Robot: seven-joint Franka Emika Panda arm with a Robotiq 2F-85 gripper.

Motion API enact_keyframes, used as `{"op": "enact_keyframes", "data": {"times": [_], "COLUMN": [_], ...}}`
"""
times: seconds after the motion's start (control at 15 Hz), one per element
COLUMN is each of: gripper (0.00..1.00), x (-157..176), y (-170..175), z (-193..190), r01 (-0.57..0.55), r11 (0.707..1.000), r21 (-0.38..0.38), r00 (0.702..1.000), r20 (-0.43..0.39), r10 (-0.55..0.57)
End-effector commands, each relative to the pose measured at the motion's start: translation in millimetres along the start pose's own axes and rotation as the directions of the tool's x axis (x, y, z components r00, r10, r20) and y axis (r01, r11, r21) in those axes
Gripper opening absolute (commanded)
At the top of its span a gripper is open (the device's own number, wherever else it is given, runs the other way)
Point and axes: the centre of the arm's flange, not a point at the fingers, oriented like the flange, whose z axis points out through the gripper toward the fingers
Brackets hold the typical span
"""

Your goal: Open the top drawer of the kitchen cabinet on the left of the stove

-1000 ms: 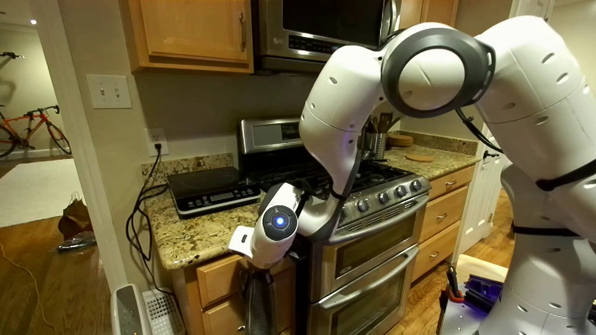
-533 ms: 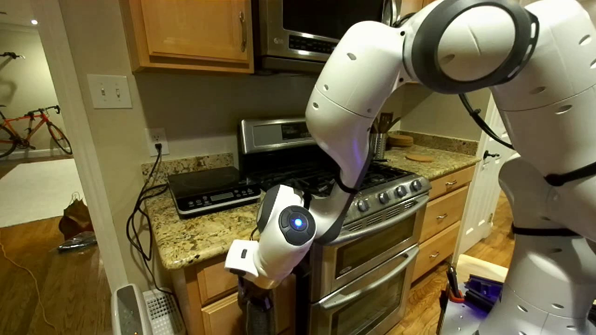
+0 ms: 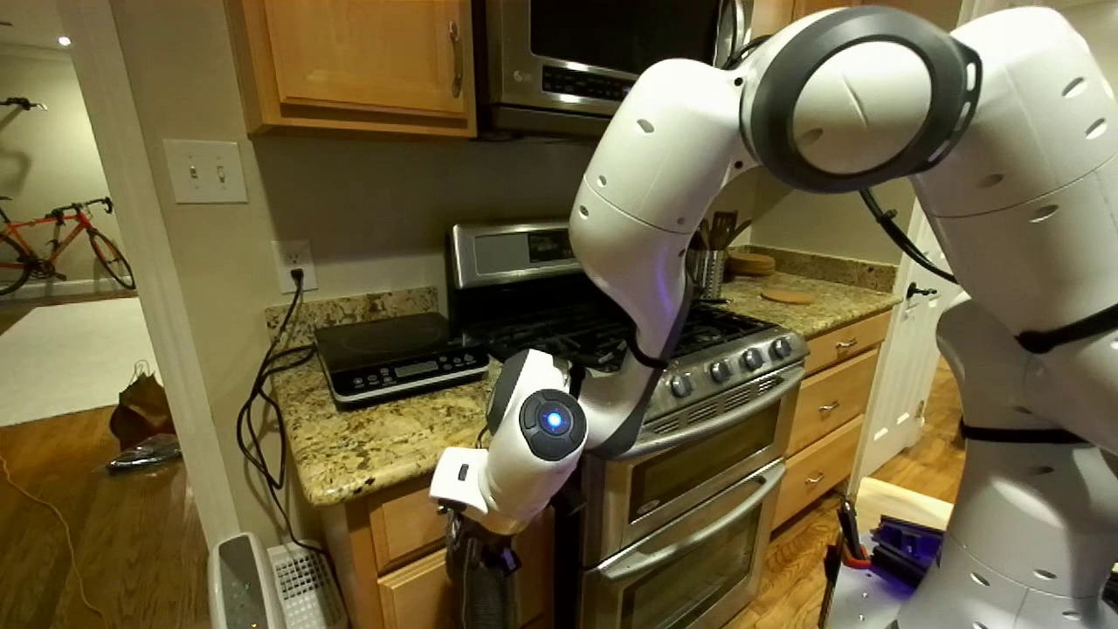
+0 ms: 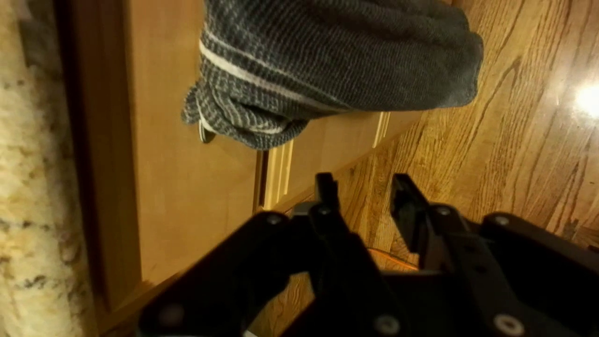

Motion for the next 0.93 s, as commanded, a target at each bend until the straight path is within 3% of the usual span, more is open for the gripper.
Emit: {"op": "enact_keyframes", "data": {"times": [0.0,0.33,0.6,0.73,0.87], "gripper": [0.67,0.98,1.00,0.87,0.61], "x": [-17.7,-39.1,-45.3,-43.8,-45.9], "y": [21.2,43.8,57.4,55.9,53.8], "z": [12.9,20.6,36.9,45.9,56.7], "r01": [-0.013,-0.050,-0.076,-0.105,-0.129], "r11": [1.000,0.995,0.992,0.992,0.989], "r21": [-0.028,-0.091,-0.104,-0.075,-0.067], "r00": [0.998,0.992,0.985,0.984,0.979], "r20": [0.060,0.115,0.144,0.140,0.151], "r10": [0.015,0.060,0.091,0.114,0.138]}}
